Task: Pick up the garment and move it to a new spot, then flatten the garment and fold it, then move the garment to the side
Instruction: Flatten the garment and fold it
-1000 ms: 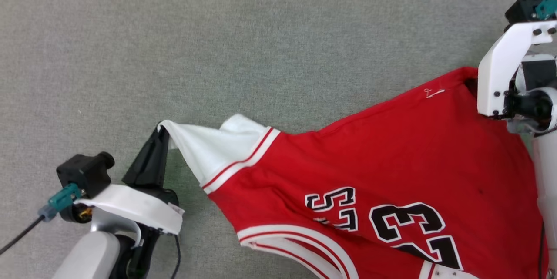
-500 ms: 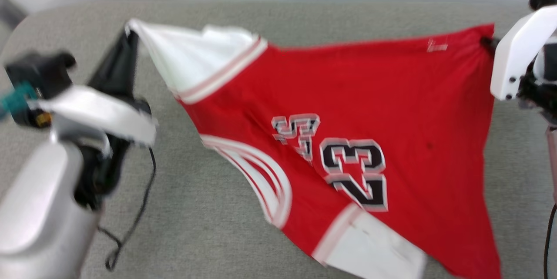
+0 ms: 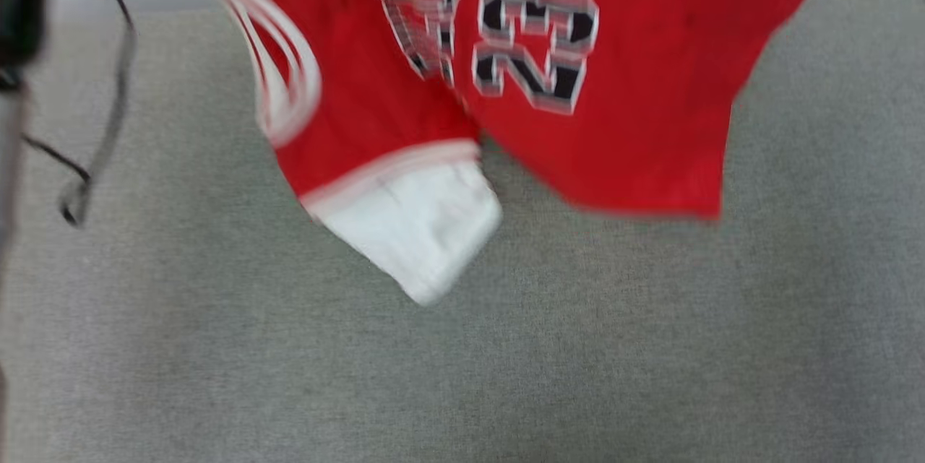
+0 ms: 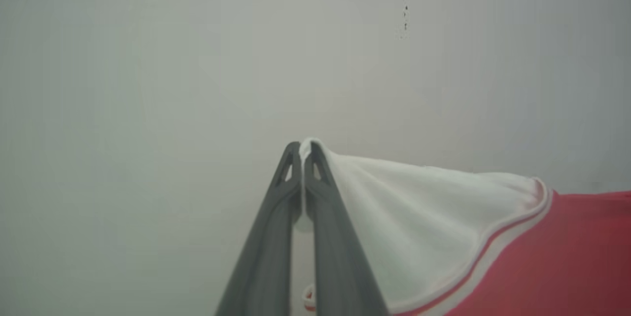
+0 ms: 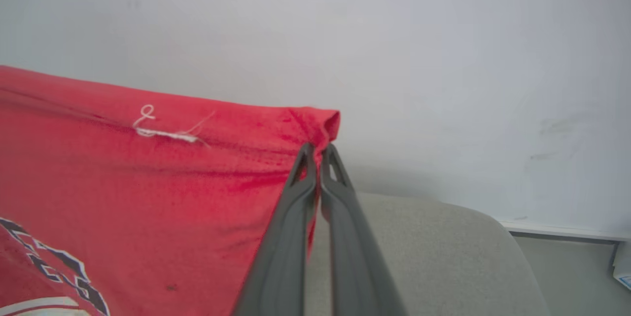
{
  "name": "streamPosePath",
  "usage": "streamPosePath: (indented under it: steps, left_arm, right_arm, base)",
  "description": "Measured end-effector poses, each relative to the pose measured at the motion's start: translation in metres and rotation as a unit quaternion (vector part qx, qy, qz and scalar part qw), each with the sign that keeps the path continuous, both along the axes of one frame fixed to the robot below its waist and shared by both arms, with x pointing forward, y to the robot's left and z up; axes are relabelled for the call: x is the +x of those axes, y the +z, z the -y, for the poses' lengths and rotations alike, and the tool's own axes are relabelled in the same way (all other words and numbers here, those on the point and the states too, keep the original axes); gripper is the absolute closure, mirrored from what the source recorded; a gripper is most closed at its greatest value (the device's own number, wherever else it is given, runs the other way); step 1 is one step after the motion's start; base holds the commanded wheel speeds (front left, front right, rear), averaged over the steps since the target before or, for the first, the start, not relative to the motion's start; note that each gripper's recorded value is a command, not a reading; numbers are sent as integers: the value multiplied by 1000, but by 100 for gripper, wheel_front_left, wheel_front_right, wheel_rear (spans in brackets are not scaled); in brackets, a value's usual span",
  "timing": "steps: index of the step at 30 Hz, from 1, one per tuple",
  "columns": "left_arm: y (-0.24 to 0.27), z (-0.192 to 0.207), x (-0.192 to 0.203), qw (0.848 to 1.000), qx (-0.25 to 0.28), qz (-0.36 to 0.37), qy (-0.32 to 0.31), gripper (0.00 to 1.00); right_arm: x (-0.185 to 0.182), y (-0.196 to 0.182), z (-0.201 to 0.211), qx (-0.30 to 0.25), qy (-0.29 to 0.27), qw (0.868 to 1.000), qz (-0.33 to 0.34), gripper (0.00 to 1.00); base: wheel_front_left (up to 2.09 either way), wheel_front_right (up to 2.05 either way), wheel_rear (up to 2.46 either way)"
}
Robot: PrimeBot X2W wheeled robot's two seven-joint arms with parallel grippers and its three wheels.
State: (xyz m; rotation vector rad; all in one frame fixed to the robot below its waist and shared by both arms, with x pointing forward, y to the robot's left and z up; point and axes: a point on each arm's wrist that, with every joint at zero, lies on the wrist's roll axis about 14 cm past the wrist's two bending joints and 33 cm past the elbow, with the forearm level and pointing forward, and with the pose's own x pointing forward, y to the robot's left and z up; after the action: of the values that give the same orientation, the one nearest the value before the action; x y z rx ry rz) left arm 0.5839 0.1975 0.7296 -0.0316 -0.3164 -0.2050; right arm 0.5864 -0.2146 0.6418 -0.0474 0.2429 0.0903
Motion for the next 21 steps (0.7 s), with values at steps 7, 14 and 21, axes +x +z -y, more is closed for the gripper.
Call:
streamPosePath:
  steps: [7, 14, 21]
  left_arm:
    - [48, 3, 39, 997, 25, 72, -2, 100]
    - [74, -8, 77, 992, 17, 124, 15, 100]
    - [46, -20, 121, 993, 5, 111, 30, 100]
  right_arm:
    - [38, 53, 5, -5, -11, 995, 101, 100]
    - [77, 71, 8, -16, -17, 984, 177, 100]
    - [111, 55, 6, -23, -14, 977, 213, 100]
  base:
    - [0, 0, 0]
    - [0, 0, 0]
    - [0, 0, 0]
